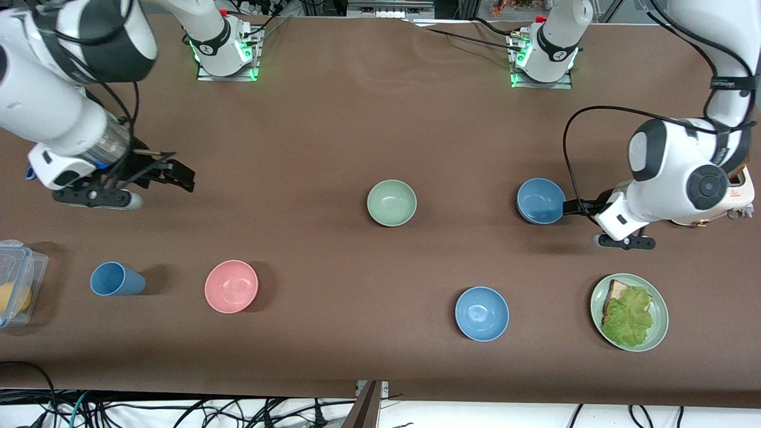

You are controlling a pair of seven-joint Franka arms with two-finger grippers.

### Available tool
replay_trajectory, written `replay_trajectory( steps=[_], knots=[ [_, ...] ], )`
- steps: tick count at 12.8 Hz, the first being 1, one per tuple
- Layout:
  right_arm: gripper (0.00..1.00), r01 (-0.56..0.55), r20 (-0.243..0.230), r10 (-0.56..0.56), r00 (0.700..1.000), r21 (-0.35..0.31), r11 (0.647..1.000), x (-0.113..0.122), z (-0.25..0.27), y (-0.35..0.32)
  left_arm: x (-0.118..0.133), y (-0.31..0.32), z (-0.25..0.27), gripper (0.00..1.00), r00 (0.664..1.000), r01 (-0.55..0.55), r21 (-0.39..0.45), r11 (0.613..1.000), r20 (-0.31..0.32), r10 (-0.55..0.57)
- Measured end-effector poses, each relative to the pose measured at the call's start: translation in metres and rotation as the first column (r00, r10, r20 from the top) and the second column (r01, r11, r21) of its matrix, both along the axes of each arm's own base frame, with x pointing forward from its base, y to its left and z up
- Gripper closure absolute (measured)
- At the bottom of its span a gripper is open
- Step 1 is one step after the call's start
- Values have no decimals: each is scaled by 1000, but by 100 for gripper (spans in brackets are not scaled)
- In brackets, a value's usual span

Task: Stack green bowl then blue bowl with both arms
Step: 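Close the left gripper on the blue bowl's rim, then carry the blue bowl over the green bowl with the left gripper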

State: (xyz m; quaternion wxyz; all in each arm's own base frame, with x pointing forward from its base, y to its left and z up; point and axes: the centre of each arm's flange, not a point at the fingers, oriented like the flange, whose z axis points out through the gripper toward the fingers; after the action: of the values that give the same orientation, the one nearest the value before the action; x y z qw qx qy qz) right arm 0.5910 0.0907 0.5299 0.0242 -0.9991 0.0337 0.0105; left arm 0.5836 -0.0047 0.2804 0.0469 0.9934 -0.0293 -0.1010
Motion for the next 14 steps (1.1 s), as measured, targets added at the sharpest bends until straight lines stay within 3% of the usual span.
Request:
replay_trajectory(
  steps=[4,9,14],
  knots=[
    [0,-33,-5,33,999,24,999,-6,15,-51,-30,9,-36,0,998,29,-55,998,62,-25],
    [0,-60,4,60,998,2,998,-10,23,-49,-76,14,-76,4,991,15,-144,989,131,4],
    [0,-63,6,63,998,-19,998,-10,24,-51,-79,22,-75,59,990,5,-164,986,143,19]
  ],
)
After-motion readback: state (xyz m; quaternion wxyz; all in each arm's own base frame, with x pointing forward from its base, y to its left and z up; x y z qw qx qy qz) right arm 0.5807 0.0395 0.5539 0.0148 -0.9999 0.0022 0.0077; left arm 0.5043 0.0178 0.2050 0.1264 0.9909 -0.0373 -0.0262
